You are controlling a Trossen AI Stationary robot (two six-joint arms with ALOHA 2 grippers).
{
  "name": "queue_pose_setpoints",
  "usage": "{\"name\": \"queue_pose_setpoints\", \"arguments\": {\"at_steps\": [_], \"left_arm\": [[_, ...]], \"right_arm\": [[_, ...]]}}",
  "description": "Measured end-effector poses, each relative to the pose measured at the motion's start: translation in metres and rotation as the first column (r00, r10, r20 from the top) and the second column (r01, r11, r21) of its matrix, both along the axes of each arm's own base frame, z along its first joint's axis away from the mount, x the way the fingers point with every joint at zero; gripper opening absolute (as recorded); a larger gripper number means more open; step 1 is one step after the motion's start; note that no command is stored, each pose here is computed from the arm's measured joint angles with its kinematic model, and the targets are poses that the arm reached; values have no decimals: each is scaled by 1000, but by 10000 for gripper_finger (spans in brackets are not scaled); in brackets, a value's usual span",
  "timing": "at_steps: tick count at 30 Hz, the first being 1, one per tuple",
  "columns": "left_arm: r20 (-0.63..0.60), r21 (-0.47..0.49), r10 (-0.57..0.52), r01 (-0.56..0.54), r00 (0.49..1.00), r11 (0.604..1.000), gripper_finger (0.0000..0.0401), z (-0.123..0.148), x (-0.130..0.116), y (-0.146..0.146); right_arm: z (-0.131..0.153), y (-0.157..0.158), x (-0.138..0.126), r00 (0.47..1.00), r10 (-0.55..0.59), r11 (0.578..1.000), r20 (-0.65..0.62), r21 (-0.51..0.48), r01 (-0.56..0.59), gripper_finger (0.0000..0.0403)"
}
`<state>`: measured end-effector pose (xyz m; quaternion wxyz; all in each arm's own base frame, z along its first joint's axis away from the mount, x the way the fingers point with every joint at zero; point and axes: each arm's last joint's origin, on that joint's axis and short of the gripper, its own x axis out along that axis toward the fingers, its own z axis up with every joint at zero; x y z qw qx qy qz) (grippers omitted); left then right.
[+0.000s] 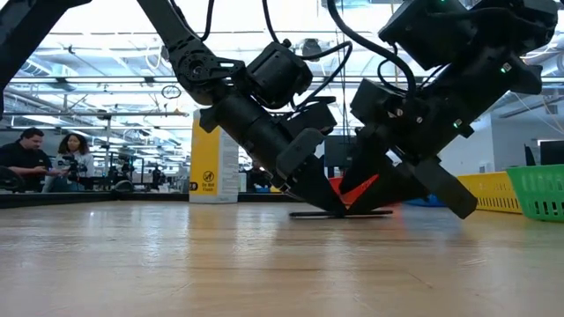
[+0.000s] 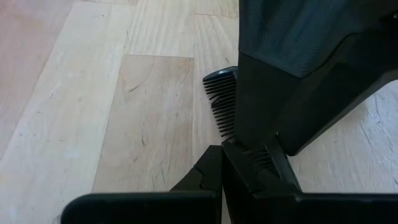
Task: Pick & Place Travel size toiletries
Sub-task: Put the black comb into the green bin
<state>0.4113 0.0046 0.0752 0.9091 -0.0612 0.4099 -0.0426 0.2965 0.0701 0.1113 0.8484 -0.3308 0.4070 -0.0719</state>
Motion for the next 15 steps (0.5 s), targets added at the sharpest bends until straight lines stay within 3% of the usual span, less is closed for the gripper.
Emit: {"name": "queue_pose_setpoints", "arguments": {"at_steps": [15], "left_arm": [[6,-5,-5,5,1000,1000,2,0,0,0]], "right_arm": [[2,0,0,999,-24,999,23,49,23,166]]}}
